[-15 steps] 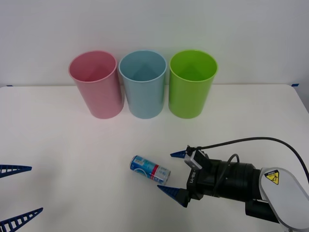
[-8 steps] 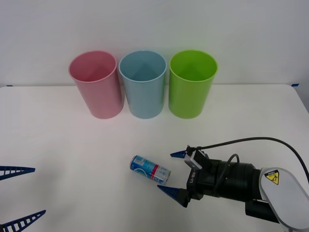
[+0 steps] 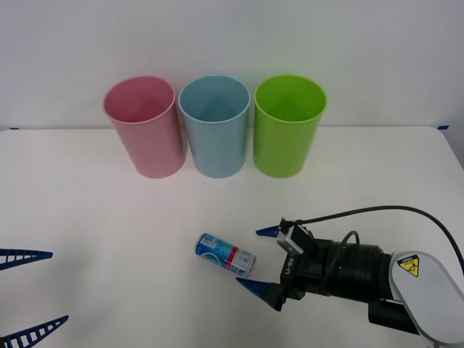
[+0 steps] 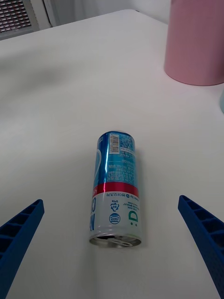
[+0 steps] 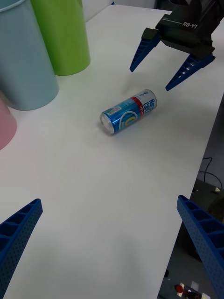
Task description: Put cans in the blue bin and PET bottles in the pink bin and trash in the green bin.
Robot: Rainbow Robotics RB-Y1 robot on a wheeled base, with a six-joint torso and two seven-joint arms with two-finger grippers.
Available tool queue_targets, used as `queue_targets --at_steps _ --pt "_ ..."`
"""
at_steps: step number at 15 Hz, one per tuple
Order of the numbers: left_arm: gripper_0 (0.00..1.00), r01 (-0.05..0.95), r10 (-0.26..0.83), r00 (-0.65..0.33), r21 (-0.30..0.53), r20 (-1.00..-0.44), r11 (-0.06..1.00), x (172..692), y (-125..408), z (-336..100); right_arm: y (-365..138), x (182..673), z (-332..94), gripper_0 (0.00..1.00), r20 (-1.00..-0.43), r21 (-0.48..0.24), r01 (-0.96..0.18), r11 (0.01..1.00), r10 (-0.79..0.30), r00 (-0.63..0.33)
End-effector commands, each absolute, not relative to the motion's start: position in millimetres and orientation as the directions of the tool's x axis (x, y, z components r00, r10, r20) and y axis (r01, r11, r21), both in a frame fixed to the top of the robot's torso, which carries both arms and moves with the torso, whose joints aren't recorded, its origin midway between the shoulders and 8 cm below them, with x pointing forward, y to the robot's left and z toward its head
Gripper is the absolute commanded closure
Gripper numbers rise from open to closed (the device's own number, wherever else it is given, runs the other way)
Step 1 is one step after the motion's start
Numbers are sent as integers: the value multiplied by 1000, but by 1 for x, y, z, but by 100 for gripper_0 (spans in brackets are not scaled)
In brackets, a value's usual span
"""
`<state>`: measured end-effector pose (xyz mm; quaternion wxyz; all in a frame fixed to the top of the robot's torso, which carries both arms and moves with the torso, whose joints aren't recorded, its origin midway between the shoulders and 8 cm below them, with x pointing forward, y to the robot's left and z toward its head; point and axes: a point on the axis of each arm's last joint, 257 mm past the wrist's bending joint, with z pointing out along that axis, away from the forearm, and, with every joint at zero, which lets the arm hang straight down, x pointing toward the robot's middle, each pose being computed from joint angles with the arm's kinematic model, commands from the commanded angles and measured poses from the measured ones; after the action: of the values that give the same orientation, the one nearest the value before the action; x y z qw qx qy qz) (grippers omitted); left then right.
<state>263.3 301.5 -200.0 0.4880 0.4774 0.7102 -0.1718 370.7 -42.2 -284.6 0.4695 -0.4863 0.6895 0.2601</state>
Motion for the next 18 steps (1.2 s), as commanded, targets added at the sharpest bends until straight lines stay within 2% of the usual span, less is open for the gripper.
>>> queue_targets --at_steps 1,13,14,18 --pt "0 846 511 -68 222 -857 485 263 302 -200 -42 371 -285 0 -900 -98 -915 392 -426 -86" --pt "0 846 511 -68 222 -857 485 263 302 -200 -42 371 -285 0 -900 -98 -915 392 -426 -86" --pt "0 846 511 -68 222 -857 485 263 302 -200 -39 363 -294 0 -903 -59 -915 398 -411 -121" --pt "0 846 511 -68 222 -857 485 263 302 -200 -32 367 -280 0 -918 -63 -915 400 -383 -105"
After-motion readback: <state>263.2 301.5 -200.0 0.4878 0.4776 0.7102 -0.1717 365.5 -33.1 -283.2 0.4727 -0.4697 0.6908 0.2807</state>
